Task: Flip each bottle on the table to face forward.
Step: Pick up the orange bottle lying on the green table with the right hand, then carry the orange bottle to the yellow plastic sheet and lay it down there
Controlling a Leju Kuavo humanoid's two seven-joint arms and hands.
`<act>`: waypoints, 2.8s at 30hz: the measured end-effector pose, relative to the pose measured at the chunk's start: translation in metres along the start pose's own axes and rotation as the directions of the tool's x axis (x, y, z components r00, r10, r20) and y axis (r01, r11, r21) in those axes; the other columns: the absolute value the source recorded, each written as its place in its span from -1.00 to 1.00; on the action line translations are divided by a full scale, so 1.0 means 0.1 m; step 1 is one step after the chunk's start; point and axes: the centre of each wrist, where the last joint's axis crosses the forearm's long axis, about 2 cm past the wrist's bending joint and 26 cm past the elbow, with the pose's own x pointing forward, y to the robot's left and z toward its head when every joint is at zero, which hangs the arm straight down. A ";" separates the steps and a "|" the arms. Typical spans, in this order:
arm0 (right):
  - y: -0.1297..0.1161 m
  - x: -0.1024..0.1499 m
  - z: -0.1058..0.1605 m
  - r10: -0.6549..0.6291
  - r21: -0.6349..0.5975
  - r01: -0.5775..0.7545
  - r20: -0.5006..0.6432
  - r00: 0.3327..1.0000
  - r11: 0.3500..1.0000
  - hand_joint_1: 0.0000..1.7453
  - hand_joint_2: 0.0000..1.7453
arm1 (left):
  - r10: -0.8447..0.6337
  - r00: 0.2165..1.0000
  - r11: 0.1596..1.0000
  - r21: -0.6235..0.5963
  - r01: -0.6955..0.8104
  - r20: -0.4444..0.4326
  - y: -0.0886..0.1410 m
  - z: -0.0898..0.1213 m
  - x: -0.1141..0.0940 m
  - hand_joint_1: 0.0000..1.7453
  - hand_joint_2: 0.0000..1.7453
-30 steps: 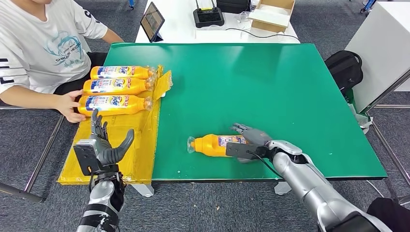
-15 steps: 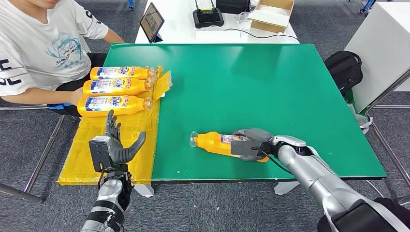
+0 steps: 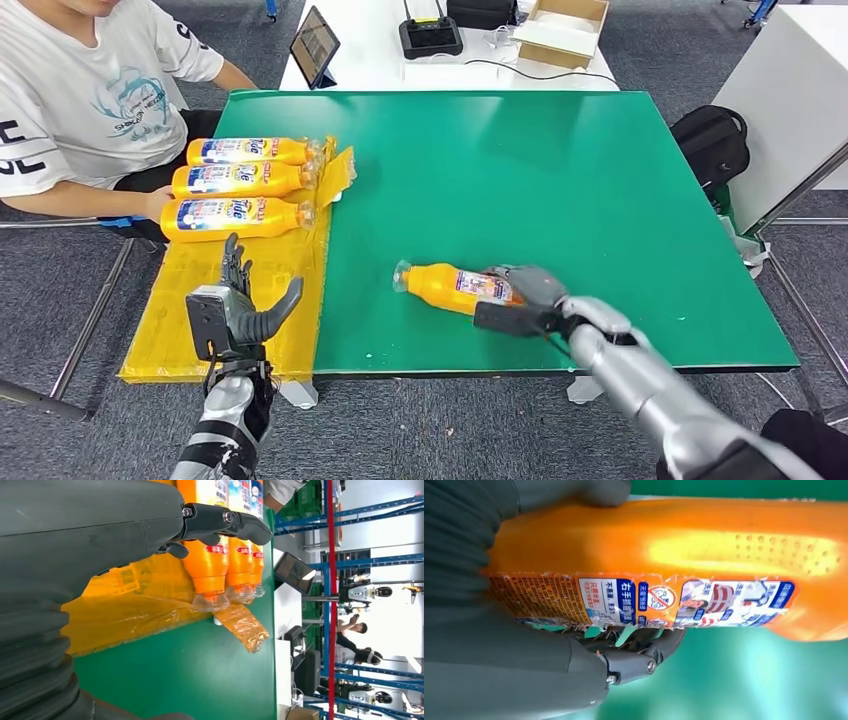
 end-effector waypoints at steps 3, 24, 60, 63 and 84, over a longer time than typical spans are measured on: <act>0.22 0.37 0.08 -0.051 -0.289 0.094 0.153 0.987 0.953 1.00 1.00 | 0.040 0.999 0.999 -0.022 -0.041 -0.021 -0.03 0.06 0.03 -1.00 1.00; 0.07 0.83 0.37 -0.145 -0.763 0.415 0.398 0.906 0.495 1.00 1.00 | 0.357 0.927 0.901 -0.220 -0.374 -0.113 -0.44 0.13 0.27 -1.00 1.00; 1.25 1.53 -0.06 -0.442 -0.195 0.570 0.454 0.774 0.798 1.00 1.00 | 0.487 0.852 0.738 -0.432 -0.519 -0.191 -0.69 0.21 0.44 -1.00 1.00; 1.29 1.58 -0.08 -0.432 -0.177 0.552 0.450 0.782 0.815 1.00 1.00 | 0.467 0.857 0.752 -0.413 -0.514 -0.218 -0.67 0.21 0.38 -1.00 1.00; 1.34 1.64 -0.18 -0.401 -0.111 0.485 0.420 0.814 0.867 1.00 1.00 | 0.447 0.854 0.780 -0.351 -0.518 -0.267 -0.62 0.24 0.25 -1.00 1.00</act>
